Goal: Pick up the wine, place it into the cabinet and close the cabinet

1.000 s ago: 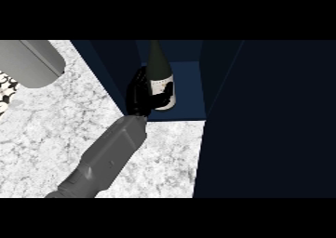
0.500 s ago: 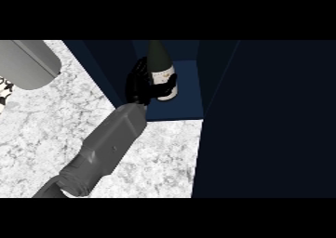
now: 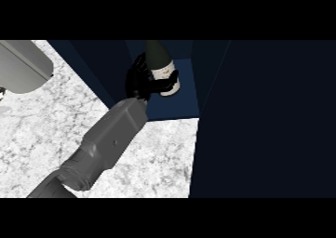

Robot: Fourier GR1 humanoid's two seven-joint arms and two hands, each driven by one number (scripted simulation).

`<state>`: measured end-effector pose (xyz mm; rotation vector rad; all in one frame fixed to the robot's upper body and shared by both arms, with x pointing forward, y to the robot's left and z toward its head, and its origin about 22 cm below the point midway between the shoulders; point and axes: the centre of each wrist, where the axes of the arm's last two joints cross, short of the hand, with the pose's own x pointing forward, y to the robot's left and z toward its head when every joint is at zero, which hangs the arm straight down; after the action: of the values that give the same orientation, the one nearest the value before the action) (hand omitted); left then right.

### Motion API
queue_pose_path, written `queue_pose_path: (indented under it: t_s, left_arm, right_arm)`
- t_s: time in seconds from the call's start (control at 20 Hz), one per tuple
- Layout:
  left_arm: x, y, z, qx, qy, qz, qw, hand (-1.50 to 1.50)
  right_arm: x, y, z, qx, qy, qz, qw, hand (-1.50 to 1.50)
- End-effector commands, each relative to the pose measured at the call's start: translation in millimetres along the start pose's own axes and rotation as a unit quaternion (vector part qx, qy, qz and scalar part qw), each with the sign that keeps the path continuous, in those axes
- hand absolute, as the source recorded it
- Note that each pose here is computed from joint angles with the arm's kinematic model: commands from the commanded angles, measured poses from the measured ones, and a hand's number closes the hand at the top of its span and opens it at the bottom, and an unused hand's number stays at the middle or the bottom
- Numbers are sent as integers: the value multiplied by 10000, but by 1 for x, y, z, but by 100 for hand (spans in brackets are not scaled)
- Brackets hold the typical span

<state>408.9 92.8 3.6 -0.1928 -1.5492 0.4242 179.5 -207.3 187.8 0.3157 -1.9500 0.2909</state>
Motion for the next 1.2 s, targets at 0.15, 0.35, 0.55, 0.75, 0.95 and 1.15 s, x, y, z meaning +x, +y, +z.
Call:
queue_pose_path:
  t_s: [0.15,0.35,0.55,0.75,0.95,1.15]
  left_arm:
    - [-7,3,6,77,-43,126,9999,150]
    - [-15,4,15,-25,69,52,10000,150]
    - [-20,3,22,-59,38,70,10000,150]
    - [-23,-4,29,-90,11,142,9999,150]
    - [-11,-16,21,48,-84,399,9992,150]
    - [-16,-13,26,365,-188,427,9982,-150]
  right_arm:
    - [-8,7,-11,197,-76,-42,9998,-150]
    - [-12,8,-18,159,-9,-27,9999,-150]
    - [3,9,-5,109,-104,-104,9998,-150]
    - [-14,7,-12,198,-30,-125,9997,-150]
    - [-4,2,-16,151,-67,-14,9999,-150]
    - [-10,5,-13,274,-32,-82,9996,-150]
